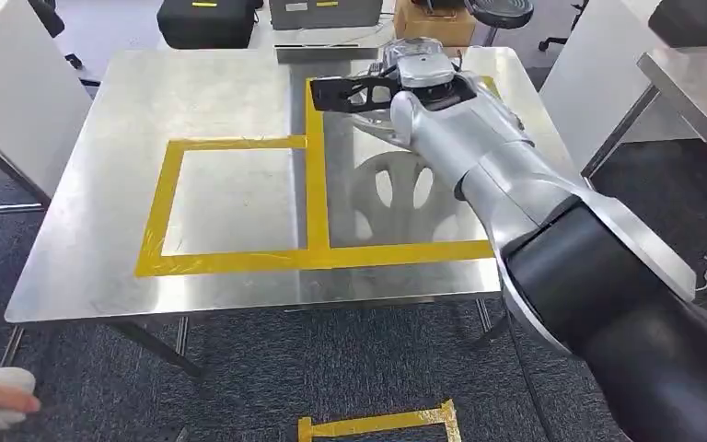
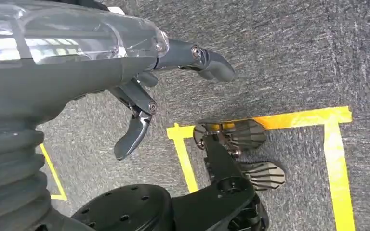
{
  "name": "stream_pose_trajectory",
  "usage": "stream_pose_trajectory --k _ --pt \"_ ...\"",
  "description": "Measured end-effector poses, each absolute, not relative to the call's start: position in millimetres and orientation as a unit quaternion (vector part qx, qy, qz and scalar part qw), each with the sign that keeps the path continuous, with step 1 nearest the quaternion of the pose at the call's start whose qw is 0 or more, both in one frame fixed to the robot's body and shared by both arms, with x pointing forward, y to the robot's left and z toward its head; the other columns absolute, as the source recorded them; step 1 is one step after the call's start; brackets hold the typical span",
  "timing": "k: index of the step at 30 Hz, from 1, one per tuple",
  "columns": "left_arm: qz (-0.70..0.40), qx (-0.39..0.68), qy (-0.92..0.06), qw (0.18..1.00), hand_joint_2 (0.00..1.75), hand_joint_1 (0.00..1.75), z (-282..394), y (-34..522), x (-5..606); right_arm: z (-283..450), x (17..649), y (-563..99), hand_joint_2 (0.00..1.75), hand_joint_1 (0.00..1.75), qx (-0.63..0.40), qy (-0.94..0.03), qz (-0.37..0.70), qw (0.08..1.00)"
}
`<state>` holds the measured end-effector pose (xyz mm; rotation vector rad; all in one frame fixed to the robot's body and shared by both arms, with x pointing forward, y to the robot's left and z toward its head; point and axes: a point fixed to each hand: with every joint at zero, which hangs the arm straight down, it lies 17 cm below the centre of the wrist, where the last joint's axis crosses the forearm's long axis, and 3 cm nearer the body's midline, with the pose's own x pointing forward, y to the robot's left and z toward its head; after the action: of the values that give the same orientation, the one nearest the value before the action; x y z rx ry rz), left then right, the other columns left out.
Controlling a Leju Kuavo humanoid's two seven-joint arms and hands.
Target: Take the parts from the cabinet and place them on the table.
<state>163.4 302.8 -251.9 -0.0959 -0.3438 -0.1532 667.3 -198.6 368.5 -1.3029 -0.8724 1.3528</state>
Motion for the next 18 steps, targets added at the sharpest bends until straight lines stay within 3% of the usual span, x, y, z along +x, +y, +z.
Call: stream_pose_trajectory --k 18 --pt "-0.079 -0.050 -0.166 0.982 1.75 0.00 -252.4 298.5 162.5 325.7 660.8 -195.6 1.75 1.75 -0.516 -0.335 0.600 0.511"
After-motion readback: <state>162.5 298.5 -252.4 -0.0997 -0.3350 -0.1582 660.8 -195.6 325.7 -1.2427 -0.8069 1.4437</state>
